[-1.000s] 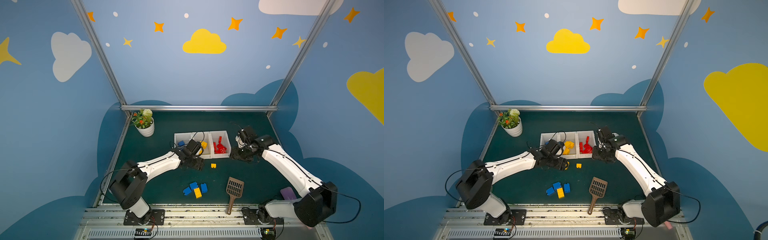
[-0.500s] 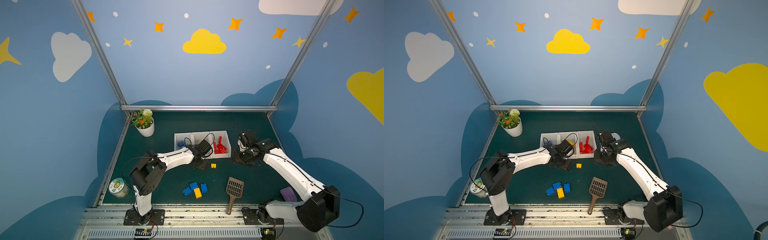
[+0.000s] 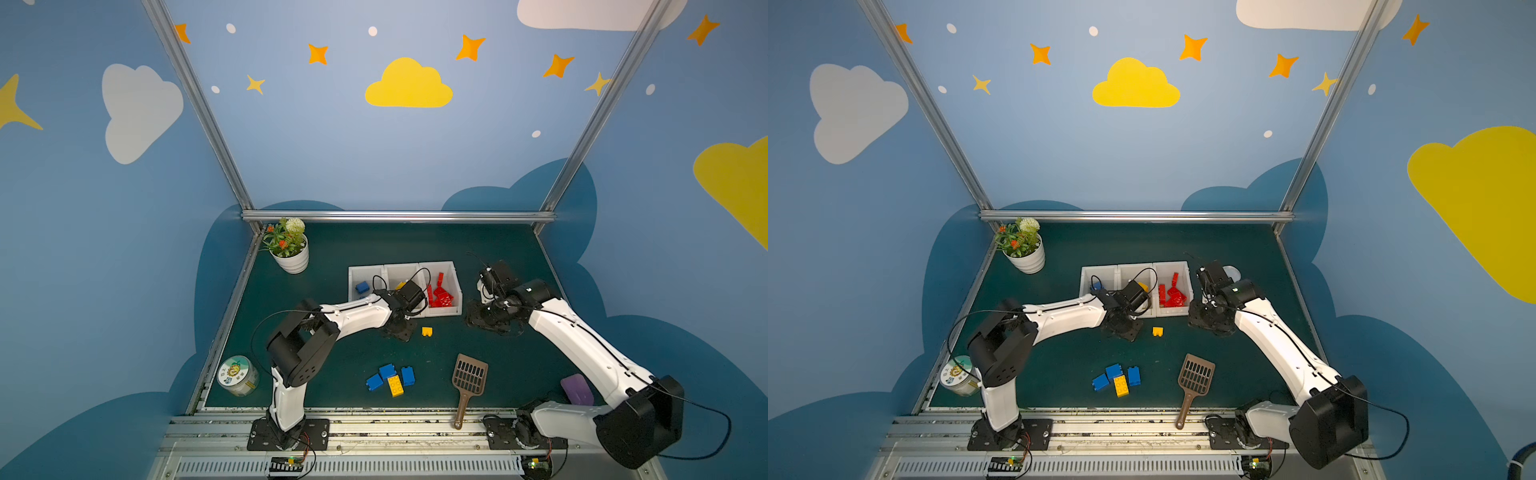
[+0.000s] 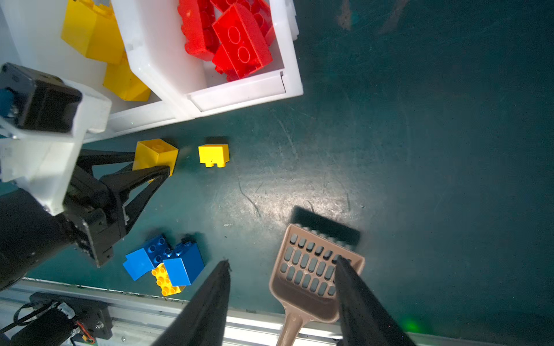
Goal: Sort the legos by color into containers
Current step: 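Lower the left gripper onto a large yellow brick in the pile, then lift the yellow brick with the left gripper and drop it into the middle compartment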
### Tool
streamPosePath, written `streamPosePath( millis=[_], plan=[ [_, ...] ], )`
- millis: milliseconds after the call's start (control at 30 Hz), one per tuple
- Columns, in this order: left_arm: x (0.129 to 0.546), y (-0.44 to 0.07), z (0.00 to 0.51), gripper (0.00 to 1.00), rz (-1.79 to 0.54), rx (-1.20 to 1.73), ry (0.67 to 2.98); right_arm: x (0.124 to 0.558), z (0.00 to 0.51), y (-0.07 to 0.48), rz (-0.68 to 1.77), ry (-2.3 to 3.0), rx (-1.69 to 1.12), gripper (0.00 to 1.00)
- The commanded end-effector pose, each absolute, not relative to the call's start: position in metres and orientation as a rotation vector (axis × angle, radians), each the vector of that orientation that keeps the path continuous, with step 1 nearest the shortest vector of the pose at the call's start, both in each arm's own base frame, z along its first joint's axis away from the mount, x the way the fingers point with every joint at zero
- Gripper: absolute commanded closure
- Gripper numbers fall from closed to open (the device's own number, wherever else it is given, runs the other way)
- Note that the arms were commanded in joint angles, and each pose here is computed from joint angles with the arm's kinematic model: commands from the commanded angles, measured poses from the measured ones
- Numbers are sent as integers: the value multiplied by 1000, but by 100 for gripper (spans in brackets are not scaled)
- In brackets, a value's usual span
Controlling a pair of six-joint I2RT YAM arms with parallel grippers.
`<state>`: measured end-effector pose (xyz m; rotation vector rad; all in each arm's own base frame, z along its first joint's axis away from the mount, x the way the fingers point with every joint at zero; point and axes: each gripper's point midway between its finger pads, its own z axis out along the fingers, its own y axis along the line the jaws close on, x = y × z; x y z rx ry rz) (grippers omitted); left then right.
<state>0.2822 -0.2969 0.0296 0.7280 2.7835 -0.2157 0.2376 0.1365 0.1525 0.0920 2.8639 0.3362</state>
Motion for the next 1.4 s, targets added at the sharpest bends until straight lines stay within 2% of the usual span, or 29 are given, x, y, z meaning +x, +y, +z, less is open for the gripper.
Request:
streamPosePath(
  millis=[0,267,500,733,1000,1067,1200,1367],
  plan=[
    [279,-302,39,67,-245,754,2773,234,154,132,326,2861,116,43],
    [282,-312,86,70,-358,789,2679,233,157,131,327,2851,111,44],
    [340,-310,140,69,-339,683,2538,232,159,130,333,2843,109,44],
    [401,-297,134,69,-304,585,2569,227,158,128,334,2849,116,44],
    [429,-296,126,68,-277,582,2590,223,159,128,338,2855,120,45],
    [431,-297,126,63,-273,578,2592,223,159,128,340,2857,118,45],
    [431,-294,126,42,-258,563,2595,223,159,128,337,2862,113,44],
    [428,-288,136,30,-251,537,2579,224,160,129,339,2859,111,44]
  ],
)
